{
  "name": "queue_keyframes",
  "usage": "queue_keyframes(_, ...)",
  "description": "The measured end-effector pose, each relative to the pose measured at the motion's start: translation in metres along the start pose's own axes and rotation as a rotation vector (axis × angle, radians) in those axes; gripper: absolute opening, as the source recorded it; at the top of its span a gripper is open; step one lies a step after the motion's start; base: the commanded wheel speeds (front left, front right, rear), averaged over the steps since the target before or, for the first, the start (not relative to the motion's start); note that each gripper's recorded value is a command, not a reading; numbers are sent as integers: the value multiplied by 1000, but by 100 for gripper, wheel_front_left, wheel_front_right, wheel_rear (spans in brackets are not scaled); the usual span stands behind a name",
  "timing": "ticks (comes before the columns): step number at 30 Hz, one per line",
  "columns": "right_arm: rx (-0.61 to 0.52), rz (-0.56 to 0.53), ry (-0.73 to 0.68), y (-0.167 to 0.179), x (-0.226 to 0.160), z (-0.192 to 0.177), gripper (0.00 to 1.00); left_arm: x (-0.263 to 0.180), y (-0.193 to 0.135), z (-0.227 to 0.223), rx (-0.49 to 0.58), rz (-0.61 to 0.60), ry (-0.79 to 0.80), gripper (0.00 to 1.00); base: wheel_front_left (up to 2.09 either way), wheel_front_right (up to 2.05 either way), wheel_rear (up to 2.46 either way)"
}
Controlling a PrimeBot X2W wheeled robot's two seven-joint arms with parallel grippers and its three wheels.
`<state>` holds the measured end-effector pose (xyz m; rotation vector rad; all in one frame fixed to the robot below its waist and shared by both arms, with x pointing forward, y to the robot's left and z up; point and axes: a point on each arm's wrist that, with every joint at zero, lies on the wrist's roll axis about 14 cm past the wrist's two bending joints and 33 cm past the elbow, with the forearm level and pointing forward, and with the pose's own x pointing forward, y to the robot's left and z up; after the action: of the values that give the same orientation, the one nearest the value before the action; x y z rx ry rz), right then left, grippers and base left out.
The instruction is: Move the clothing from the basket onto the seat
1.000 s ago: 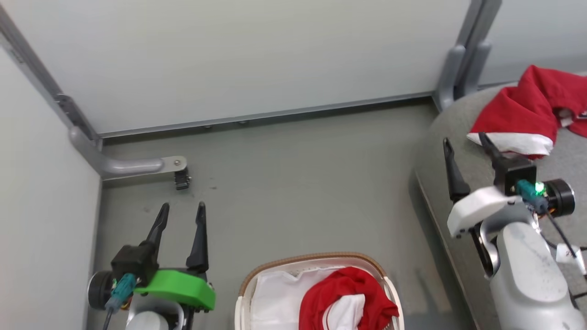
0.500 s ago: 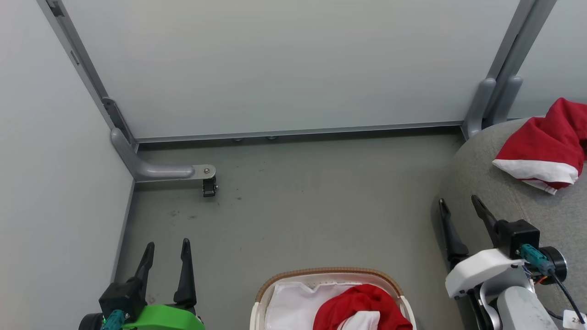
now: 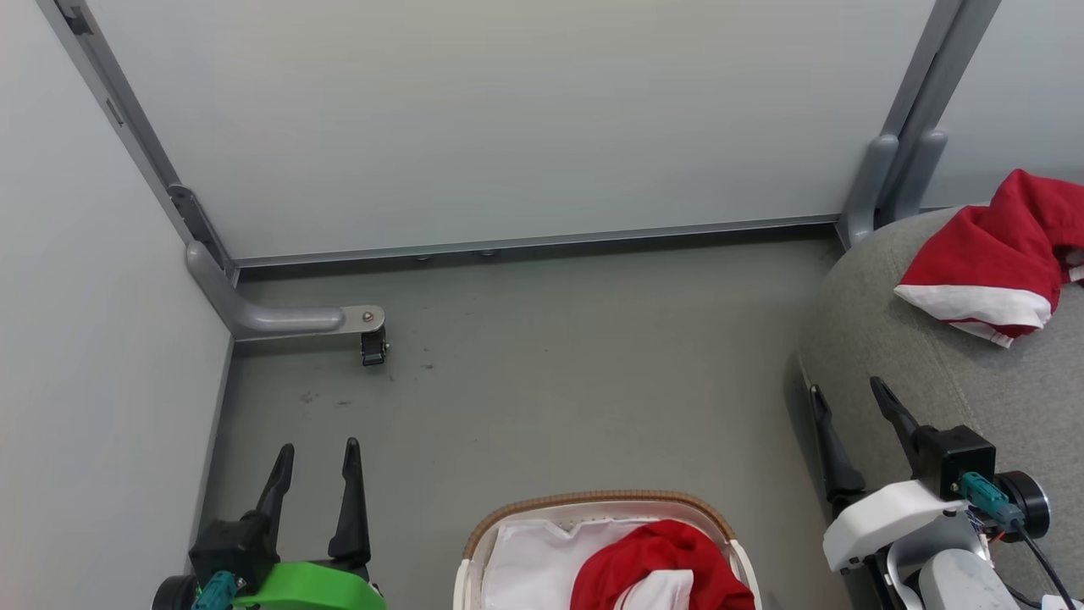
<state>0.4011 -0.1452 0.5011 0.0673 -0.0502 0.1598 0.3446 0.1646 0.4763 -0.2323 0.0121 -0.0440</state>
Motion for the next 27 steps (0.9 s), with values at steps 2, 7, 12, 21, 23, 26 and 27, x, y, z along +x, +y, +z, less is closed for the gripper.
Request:
queue_keyframes(2, 0, 1, 0, 0, 0, 0, 100, 0, 0, -1, 0, -1, 2, 100, 0, 0, 0)
queue_keyframes(7, -1, 3, 1, 1, 0, 0, 100, 0, 0, -1, 0, 0, 5, 100, 0, 0, 0)
queue_keyframes(12, -1, 3, -1, 1, 0, 0, 100, -1, 0, -2, 0, 1, 6, 100, 0, 0, 0)
queue_keyframes(21, -2, -2, -4, -1, 0, 1, 100, -2, -1, -3, 0, -2, 10, 100, 0, 0, 0)
queue_keyframes(23, -2, -7, -3, -2, -1, 1, 100, -1, -3, -4, 0, -8, 12, 100, 0, 0, 0)
queue_keyframes(26, -4, -16, -1, -5, 0, 0, 100, 2, -10, -7, 0, -31, 23, 100, 0, 0, 0)
queue_keyframes(27, -6, -21, -2, -7, 0, 0, 100, 5, -14, -5, 1, -46, 18, 100, 0, 0, 0)
